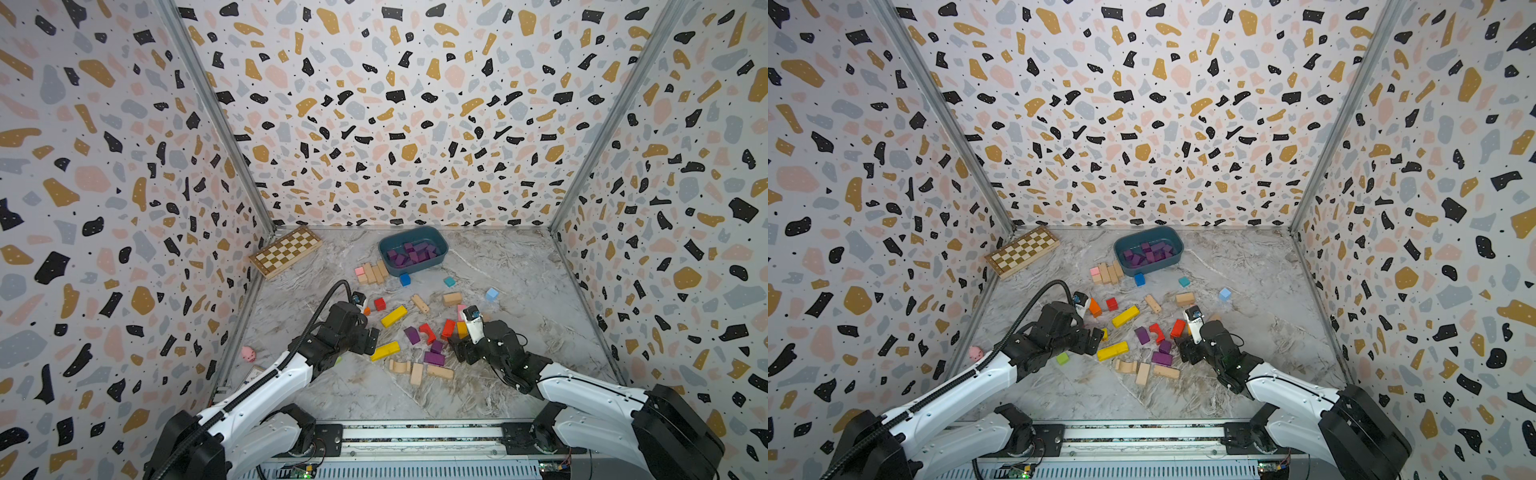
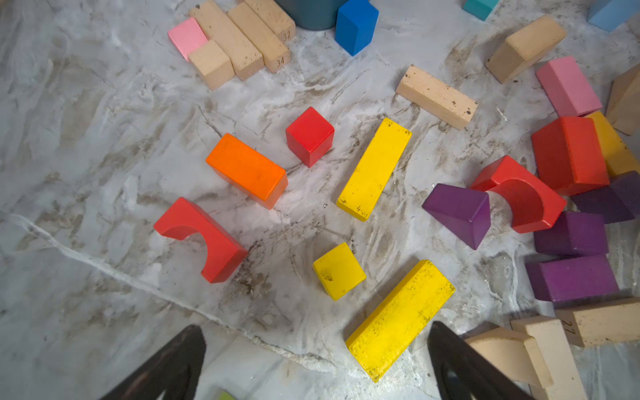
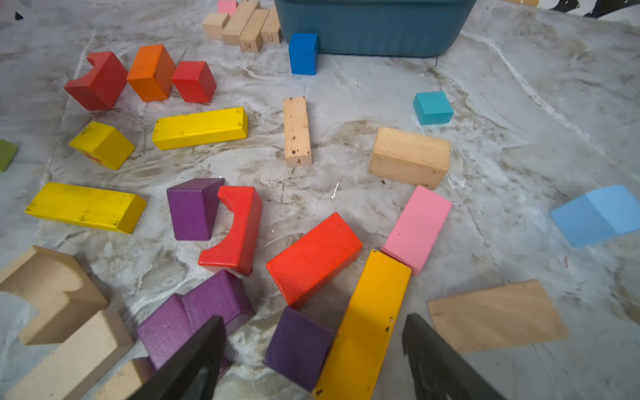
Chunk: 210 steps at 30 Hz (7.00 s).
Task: Pick purple bricks into the storage bin
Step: Pick up the building block from the center of the board, then place the building block in the storage box, then pick up the building block from the center of the board.
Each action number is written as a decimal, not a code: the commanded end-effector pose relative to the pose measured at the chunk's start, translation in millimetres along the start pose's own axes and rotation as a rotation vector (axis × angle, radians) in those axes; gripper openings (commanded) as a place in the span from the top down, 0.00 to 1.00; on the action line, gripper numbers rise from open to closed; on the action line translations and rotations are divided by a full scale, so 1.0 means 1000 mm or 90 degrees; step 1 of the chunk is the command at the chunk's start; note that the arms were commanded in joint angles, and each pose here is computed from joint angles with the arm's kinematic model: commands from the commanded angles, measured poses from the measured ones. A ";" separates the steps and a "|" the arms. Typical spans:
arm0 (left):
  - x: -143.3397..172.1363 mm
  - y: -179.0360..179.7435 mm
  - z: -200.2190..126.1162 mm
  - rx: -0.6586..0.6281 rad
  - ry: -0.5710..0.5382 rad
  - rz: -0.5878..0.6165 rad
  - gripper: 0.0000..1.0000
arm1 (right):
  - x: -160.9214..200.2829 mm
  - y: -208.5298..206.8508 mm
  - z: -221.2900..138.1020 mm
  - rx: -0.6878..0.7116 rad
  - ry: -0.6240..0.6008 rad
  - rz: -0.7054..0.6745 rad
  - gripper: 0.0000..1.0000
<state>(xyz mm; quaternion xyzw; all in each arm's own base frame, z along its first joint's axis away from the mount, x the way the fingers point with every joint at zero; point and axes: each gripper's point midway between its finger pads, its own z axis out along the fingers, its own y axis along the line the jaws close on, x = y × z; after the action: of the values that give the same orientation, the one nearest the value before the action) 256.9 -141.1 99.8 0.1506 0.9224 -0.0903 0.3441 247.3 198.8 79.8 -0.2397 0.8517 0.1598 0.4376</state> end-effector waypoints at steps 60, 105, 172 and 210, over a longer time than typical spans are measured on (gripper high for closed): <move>0.005 -0.020 0.002 0.096 -0.088 -0.012 0.01 | -0.175 -0.015 0.092 0.015 -0.057 -0.066 0.82; 0.004 -0.020 -0.001 0.099 -0.103 -0.011 0.01 | -0.281 -0.117 0.285 0.015 -0.105 -0.085 0.24; 0.003 -0.016 -0.015 0.099 -0.143 -0.025 0.01 | -0.024 0.131 0.054 -0.234 0.173 -0.046 0.53; 0.003 -0.016 -0.015 0.099 -0.142 -0.024 0.01 | -0.010 0.107 0.099 -0.121 0.227 -0.062 0.48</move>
<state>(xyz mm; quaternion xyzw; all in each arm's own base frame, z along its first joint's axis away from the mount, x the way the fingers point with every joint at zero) 238.5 -151.7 107.9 0.1526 0.8756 -0.1805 0.4212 253.0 334.7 32.2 -0.3456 0.8858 0.1745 0.2561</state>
